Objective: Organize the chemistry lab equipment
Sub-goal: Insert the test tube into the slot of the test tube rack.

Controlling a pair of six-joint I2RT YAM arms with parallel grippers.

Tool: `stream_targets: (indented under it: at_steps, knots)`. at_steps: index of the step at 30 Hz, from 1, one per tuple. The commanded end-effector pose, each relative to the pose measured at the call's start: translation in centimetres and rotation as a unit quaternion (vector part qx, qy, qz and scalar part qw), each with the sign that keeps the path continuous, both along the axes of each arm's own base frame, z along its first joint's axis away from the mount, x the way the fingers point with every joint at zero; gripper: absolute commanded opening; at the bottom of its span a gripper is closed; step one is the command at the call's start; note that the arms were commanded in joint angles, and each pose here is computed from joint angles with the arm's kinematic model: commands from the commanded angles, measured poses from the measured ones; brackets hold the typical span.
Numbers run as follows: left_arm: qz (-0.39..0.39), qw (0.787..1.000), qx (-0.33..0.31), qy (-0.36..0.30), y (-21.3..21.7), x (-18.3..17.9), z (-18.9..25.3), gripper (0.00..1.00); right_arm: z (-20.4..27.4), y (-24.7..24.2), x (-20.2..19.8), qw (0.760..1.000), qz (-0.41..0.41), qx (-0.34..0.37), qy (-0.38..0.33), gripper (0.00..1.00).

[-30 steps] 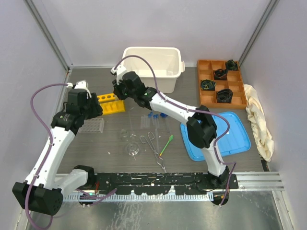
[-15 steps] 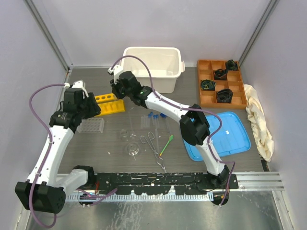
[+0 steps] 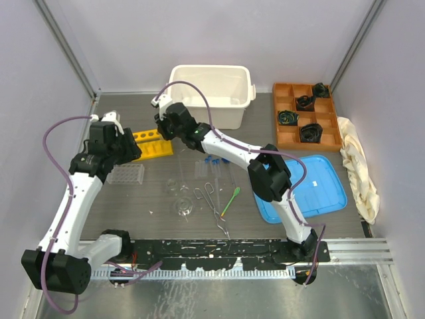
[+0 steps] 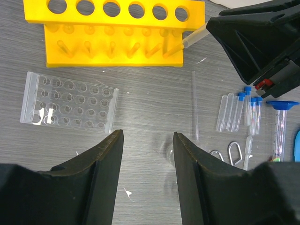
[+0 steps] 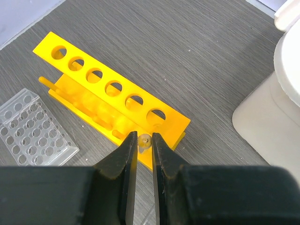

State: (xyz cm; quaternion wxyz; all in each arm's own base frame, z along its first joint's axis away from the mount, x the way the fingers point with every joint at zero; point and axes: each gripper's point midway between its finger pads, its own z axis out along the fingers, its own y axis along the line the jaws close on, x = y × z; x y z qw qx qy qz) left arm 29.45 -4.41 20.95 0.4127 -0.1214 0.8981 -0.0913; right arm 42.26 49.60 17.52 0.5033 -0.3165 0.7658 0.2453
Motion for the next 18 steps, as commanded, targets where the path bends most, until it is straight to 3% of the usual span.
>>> stream_targets:
  at_steps: [1, 18]
  knots:
    - [-0.008, 1.0, -0.008, -0.028, -0.3, 0.9, 1.2, 0.48, 4.0, -0.5, -0.2, 0.999, -0.005, 0.025, -0.029, 0.01]
    - [-0.01, 1.0, -0.013, -0.026, -0.5, 1.0, 0.9, 0.48, 6.0, -0.5, -0.6, 0.998, 0.001, 0.046, -0.036, 0.01]
